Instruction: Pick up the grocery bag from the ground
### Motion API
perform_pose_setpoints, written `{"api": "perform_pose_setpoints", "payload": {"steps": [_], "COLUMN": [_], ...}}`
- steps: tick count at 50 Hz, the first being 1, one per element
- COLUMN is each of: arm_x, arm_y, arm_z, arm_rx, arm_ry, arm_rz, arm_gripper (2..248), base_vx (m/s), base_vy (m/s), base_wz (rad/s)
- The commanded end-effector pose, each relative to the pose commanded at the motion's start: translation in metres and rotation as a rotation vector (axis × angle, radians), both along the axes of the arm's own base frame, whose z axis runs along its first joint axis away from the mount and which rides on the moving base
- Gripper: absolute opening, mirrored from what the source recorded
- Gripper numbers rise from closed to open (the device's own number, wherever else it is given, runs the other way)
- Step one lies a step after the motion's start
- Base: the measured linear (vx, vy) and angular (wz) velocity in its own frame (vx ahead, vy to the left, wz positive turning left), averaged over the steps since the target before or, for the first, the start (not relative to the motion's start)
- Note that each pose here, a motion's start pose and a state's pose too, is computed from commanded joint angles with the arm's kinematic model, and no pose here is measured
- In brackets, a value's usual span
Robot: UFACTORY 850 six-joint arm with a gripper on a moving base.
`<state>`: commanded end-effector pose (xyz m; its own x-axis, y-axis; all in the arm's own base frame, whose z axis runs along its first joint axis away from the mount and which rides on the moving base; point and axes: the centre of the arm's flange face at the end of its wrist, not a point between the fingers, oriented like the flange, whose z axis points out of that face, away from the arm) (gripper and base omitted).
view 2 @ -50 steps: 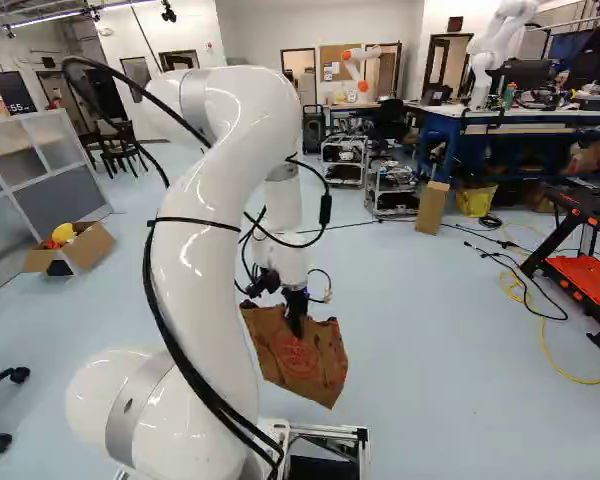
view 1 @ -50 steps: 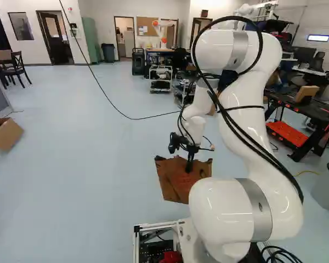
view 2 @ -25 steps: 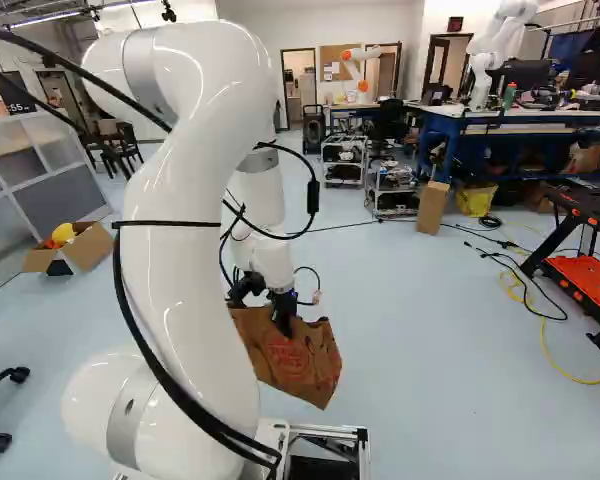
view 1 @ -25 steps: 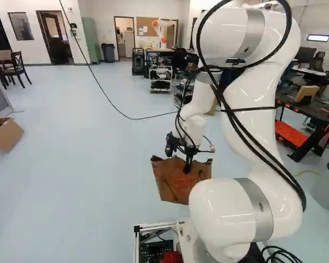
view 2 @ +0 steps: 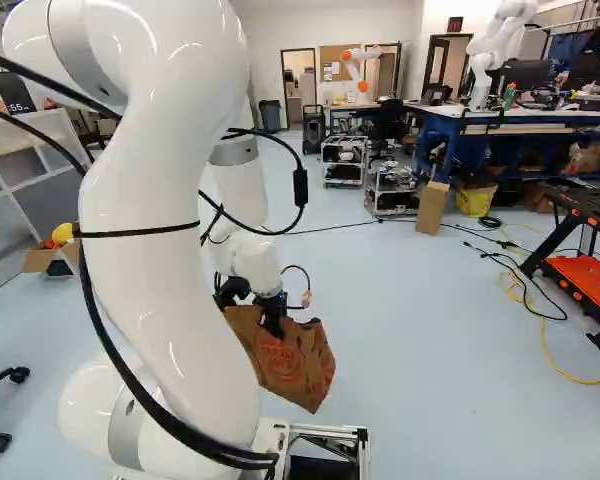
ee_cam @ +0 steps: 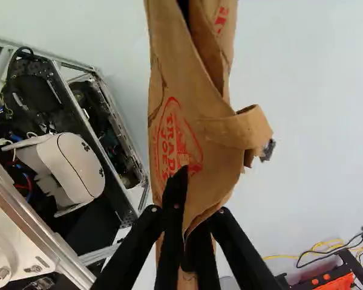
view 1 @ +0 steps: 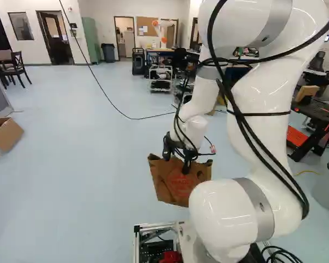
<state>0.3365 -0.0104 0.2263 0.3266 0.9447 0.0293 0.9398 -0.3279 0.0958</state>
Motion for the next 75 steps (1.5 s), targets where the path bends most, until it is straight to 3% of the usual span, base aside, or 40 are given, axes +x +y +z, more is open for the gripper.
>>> {"api": "perform_pose_setpoints", "payload": {"steps": [37, 58, 75], "arm_x": [-0.002, -0.005, -0.009], "arm_y": [0.001, 0.001, 0.002], "arm_z": [0.013, 0.028, 0.044], "arm_rx": [0.009, 0.035, 0.079], "arm_ry": [-0.094, -0.208, -0.329], "arm_rz": [-0.101, -0.221, -0.348], "arm_gripper": [20, 20, 20], "base_vx": [0.000, 0.000, 0.000], "base_vy": [0.000, 0.000, 0.000], "base_wz": [0.000, 0.000, 0.000]}}
